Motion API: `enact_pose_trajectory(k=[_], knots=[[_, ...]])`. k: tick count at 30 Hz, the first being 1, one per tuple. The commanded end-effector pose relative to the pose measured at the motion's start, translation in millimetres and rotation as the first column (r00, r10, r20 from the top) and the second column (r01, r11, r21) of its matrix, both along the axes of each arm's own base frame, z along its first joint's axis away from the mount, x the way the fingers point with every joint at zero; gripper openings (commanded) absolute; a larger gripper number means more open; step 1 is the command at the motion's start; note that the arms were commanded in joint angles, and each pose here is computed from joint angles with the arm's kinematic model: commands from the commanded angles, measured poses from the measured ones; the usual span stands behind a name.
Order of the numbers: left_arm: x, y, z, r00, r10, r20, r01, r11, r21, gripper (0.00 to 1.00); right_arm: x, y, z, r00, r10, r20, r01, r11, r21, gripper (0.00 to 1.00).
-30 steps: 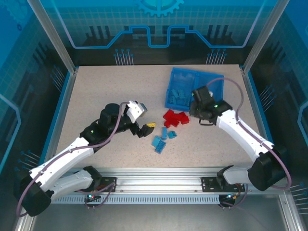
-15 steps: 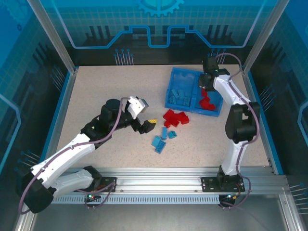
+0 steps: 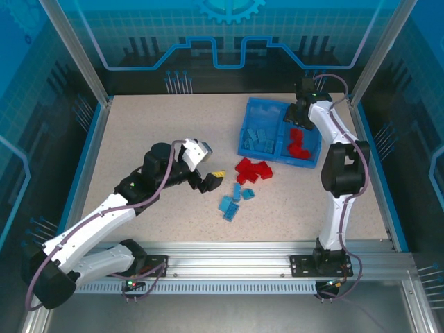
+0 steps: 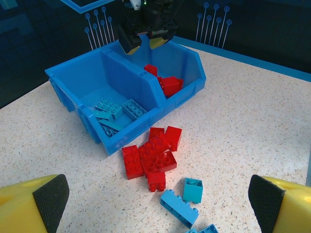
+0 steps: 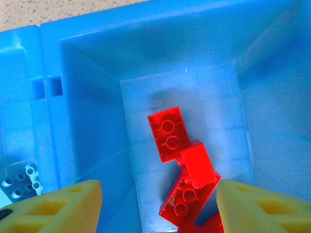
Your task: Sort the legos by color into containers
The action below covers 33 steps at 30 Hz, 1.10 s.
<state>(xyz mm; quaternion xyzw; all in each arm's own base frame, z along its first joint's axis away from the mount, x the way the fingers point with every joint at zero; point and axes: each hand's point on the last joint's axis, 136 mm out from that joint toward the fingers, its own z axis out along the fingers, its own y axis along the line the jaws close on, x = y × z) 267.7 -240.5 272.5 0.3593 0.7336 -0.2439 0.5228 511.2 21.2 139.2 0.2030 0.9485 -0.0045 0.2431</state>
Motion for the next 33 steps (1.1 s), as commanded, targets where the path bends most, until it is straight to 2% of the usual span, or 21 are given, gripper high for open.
enact_pose_trajectory(k=[1,6,10,15,19,21,24,26,30,31,33], knots=[[-1,3,4,1.0,0.007,-0.011,-0.007,1.0,-0.02,0.99,-19,4,38,0.999,0.008,0.038,-0.009,1.0,0.029,0.67],[-2,6,1,1.0,0.022,-0.013,-0.022,1.0,-0.021,0.99,-67,31,70,0.996,0.041,0.085,-0.045,0.997,0.054,0.68],[-2,11,-3,0.999,0.044,-0.008,-0.044,0.999,-0.011,0.99,-126,67,80,0.988,0.097,0.118,-0.109,0.989,0.098,0.73],[-7,16,-9,0.999,0.05,-0.012,-0.05,0.999,0.004,0.99,-183,107,53,0.986,0.147,0.084,-0.162,0.964,0.212,0.74],[-10,18,-14,0.999,0.043,-0.014,-0.043,0.999,0.019,0.99,-208,120,18,0.987,0.16,0.004,-0.156,0.955,0.252,0.77],[-10,18,-16,0.999,0.043,-0.015,-0.043,0.999,0.022,0.99,-212,125,-3,0.988,0.146,-0.042,-0.128,0.95,0.284,0.78],[-9,18,-18,0.999,0.05,-0.02,-0.049,0.999,0.023,0.99,-207,122,-34,0.988,0.125,-0.088,-0.101,0.965,0.241,0.76],[-9,19,-17,0.998,0.055,-0.023,-0.055,0.998,0.018,0.99,-193,122,-43,0.984,0.169,-0.057,-0.156,0.971,0.18,0.75],[-11,21,-15,0.998,0.057,-0.025,-0.057,0.998,0.013,0.99,-167,109,-54,0.944,0.33,-0.031,-0.331,0.942,-0.054,0.73],[-12,21,-15,0.998,0.056,-0.023,-0.055,0.998,0.016,0.99,-162,107,-58,0.932,0.361,-0.03,-0.363,0.929,-0.077,0.72],[-13,22,-17,0.998,0.058,-0.021,-0.058,0.998,0.026,0.99,-155,113,-64,0.914,0.404,-0.022,-0.405,0.913,-0.048,0.71]])
